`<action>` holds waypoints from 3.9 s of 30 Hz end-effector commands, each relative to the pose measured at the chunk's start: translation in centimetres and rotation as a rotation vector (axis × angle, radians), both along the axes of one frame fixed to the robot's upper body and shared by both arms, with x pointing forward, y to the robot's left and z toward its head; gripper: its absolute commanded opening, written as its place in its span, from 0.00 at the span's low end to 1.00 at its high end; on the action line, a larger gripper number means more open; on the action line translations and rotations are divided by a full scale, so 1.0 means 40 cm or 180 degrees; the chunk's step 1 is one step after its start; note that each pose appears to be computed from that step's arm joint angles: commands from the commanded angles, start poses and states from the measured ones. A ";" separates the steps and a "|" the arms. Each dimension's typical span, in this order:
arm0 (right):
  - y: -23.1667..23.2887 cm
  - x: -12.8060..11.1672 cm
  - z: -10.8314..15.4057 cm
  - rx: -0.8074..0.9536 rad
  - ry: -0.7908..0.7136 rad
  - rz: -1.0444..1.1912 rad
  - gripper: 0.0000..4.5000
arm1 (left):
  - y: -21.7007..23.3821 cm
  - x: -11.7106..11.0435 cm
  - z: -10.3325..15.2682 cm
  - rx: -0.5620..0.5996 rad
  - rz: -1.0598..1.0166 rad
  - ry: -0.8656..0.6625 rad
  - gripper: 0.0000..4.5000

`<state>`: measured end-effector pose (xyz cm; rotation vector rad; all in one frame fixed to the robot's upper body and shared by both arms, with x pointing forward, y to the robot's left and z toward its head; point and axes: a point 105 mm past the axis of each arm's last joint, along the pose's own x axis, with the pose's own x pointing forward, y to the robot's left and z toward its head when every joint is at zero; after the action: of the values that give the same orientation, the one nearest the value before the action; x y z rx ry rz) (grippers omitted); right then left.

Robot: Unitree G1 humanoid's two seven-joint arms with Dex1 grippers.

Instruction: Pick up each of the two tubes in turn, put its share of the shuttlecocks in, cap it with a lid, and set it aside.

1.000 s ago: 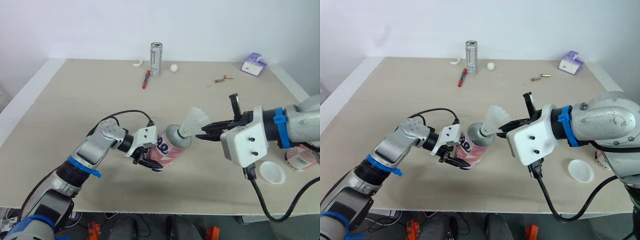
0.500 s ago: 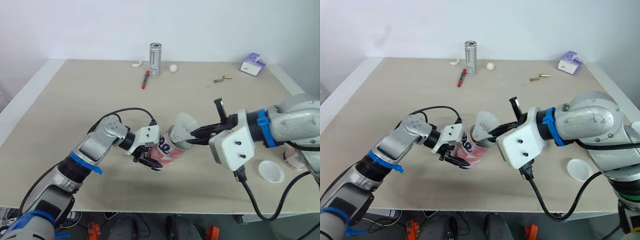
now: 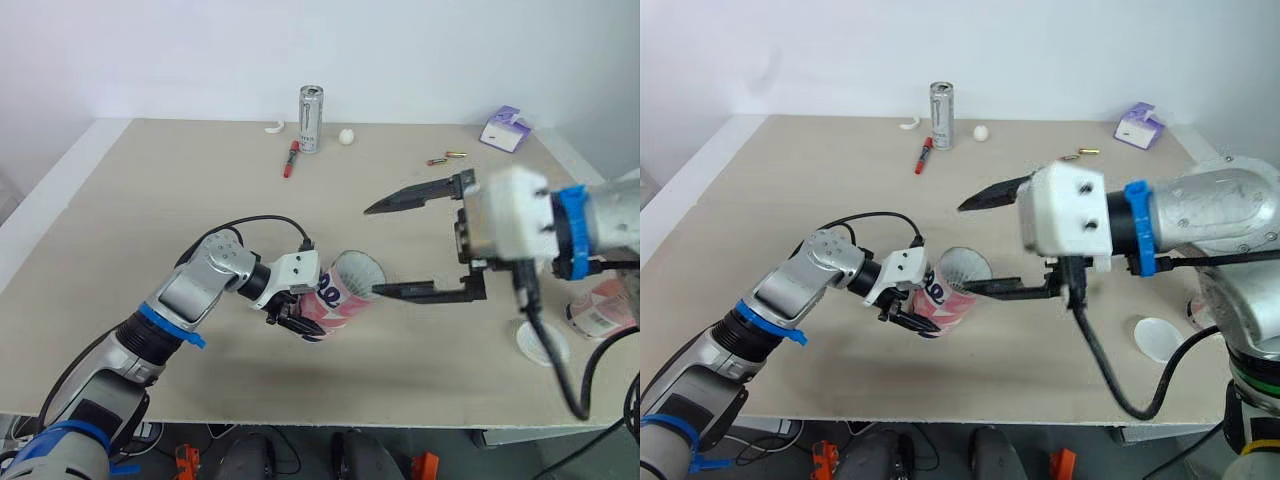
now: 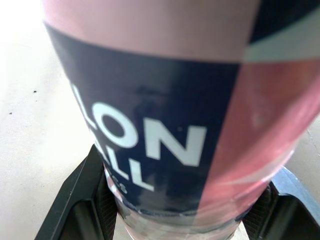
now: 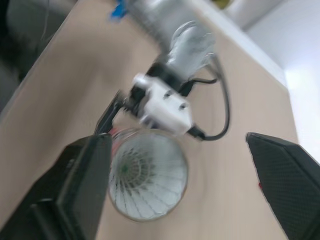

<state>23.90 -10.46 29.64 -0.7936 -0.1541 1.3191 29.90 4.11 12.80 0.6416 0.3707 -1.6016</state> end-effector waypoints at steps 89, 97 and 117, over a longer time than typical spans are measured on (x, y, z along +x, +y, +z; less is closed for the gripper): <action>-0.333 0.078 -0.216 -0.0699 0.1111 -0.1823 0.01 | -0.066 -0.008 -0.138 -0.1220 0.0445 0.0176 0.59; -0.423 0.057 -0.235 -0.1013 0.1478 -0.2125 0.55 | -0.062 -0.017 -0.145 -0.1211 0.0391 0.0273 0.59; -0.515 -0.044 -0.357 -0.1089 0.2153 -0.3027 0.98 | -0.056 -0.024 -0.154 -0.1128 0.0314 0.0378 0.59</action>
<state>21.99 -30.66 14.54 -0.5226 0.9393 0.6830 30.40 1.84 9.70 0.2609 0.0470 -1.4956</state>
